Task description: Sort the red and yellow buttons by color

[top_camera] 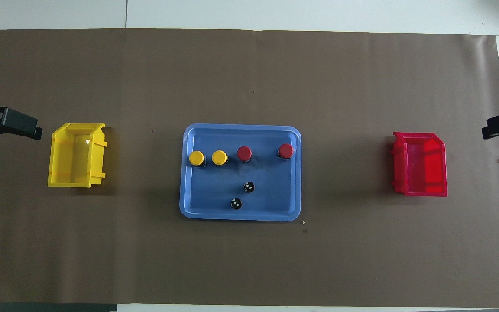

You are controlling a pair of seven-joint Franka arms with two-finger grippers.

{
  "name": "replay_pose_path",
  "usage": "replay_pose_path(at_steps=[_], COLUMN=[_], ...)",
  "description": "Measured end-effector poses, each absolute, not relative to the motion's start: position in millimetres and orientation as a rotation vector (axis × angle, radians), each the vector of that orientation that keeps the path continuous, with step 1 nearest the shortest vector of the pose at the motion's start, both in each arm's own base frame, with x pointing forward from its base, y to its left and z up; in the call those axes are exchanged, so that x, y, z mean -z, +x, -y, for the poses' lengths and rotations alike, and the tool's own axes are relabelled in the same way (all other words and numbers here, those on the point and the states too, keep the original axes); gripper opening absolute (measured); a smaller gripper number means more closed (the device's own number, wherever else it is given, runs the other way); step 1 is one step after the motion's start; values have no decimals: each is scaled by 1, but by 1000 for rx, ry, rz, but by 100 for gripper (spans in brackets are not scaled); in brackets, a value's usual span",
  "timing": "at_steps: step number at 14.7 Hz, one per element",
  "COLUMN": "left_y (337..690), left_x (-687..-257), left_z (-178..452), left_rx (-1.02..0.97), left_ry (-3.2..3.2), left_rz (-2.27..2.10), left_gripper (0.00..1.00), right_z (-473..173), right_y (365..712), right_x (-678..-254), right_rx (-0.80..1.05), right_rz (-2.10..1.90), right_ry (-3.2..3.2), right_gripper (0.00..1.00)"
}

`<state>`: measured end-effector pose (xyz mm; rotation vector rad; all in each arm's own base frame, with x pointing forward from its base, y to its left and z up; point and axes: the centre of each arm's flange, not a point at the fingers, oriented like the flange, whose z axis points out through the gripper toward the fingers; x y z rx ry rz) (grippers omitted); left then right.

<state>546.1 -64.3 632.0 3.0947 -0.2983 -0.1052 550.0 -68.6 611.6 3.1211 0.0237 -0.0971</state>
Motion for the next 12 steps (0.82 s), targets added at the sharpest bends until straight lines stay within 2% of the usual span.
replay_pose_path(at_steps=[12], left_y=[545], left_x=[-633], left_z=[64], left_rx=[104], left_ry=[3095], left_rz=[298], left_gripper=[100], right_z=[49], right_y=[554], right_x=[-613], right_rx=[73], right_rz=[-84], right_ry=[3114], right_gripper=[100])
